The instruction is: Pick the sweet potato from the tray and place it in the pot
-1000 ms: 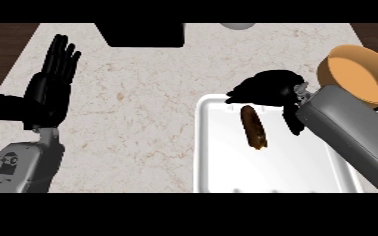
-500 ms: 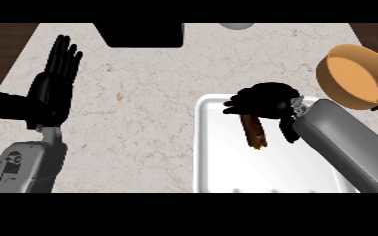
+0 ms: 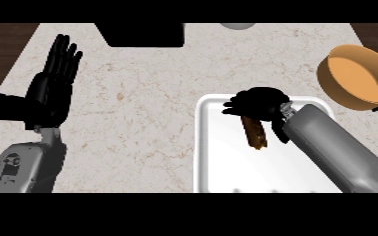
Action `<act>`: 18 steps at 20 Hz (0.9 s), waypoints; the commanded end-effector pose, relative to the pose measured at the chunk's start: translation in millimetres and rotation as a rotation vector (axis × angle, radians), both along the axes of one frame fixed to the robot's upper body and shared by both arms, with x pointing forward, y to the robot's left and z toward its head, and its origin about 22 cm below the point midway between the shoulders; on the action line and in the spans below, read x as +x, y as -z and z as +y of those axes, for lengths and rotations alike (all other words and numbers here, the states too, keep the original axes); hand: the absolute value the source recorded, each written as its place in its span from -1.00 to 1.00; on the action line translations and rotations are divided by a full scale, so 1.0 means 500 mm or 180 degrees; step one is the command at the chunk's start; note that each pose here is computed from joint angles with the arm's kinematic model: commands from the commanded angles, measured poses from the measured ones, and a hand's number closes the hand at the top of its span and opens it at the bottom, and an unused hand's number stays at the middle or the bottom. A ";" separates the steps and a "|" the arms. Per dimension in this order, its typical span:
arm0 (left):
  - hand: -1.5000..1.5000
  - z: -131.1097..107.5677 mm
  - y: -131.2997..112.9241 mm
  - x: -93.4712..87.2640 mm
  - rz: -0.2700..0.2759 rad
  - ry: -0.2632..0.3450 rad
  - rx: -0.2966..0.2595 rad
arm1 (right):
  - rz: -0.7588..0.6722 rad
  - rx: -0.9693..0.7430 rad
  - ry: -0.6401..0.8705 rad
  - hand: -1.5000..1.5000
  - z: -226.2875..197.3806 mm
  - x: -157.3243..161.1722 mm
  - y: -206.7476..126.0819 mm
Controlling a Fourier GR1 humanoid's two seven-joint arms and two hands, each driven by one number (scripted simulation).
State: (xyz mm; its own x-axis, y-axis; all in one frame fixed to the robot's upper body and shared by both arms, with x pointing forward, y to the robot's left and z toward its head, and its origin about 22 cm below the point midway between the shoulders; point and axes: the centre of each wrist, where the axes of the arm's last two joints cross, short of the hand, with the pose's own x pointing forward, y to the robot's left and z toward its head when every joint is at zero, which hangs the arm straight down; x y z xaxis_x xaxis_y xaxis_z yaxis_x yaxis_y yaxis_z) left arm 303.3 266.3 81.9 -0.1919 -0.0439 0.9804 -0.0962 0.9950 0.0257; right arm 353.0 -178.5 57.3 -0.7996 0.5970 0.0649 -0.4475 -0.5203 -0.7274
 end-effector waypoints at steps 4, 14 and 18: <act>0.00 0.015 -0.024 -0.003 -0.0031 0.0002 0.0025 | 0.0092 -0.0038 -0.0045 -1.00 -0.030 -0.014 0.067; 0.00 0.004 -0.004 0.019 0.0011 -0.0021 0.0046 | 0.0332 0.0070 -0.0620 1.00 0.013 -0.031 0.114; 0.00 -0.025 0.023 -0.007 -0.0033 0.0003 0.0002 | 0.0222 0.0234 -0.0676 1.00 0.017 -0.044 0.148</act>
State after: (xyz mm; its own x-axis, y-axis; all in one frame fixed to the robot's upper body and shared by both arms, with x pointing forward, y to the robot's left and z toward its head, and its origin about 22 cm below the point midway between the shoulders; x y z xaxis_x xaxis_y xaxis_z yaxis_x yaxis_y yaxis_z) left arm 305.3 261.2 77.9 -0.1943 -0.0452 0.9799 -0.0935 0.9952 0.0274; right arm 354.7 -183.7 19.2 -0.8706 0.4892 0.0516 -0.3515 -0.5453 -0.7609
